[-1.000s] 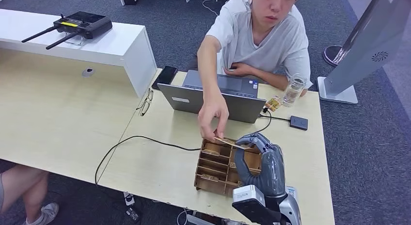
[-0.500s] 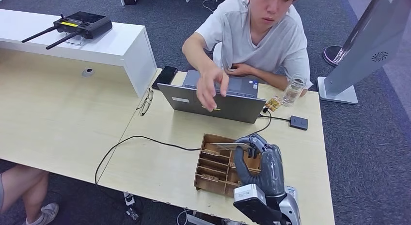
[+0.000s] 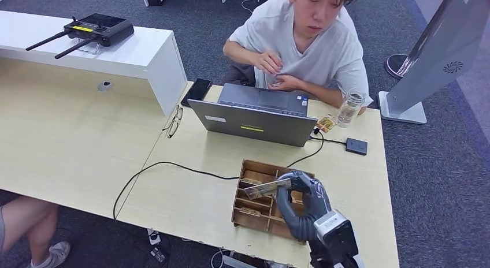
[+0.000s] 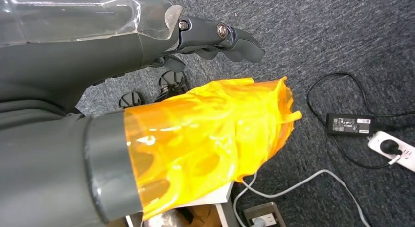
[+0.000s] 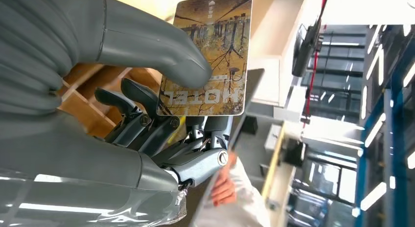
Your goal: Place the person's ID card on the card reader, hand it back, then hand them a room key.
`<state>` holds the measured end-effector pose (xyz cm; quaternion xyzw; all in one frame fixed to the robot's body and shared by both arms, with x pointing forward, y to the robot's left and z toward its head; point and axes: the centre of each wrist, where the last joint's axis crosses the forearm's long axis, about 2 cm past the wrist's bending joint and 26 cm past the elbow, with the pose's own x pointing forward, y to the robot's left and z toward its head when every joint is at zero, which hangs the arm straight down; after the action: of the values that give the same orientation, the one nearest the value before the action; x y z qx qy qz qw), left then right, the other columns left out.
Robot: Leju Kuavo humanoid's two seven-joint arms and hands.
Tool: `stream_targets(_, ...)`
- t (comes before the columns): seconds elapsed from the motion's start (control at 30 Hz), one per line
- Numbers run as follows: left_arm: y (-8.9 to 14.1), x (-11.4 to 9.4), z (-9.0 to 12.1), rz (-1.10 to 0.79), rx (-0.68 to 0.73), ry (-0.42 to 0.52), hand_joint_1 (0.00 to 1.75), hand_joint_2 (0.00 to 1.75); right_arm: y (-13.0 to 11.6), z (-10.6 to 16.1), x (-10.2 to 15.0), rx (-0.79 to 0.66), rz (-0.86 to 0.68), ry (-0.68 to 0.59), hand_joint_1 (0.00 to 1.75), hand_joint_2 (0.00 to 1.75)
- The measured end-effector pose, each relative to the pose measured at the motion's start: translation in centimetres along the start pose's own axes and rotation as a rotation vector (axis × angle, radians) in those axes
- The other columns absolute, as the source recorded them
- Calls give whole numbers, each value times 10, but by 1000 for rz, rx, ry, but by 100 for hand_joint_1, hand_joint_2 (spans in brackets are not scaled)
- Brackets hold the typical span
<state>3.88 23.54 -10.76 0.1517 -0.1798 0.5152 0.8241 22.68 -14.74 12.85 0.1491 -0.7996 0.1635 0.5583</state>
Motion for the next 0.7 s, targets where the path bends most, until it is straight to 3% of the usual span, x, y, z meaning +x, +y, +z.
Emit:
stream_targets(0.33, 2, -1, 0, 6, 5, -8, 0, 0, -26, 38, -18, 5, -101, 116, 175, 175)
stream_targets(0.53, 2, -1, 0, 8, -1, -11, 0, 0, -73, 50, -27, 45, -100, 159, 175, 175)
stream_targets(0.7, 2, -2, 0, 9, -4, -11, 0, 0, -98, 61, -32, 23, -42, 213, 175, 175)
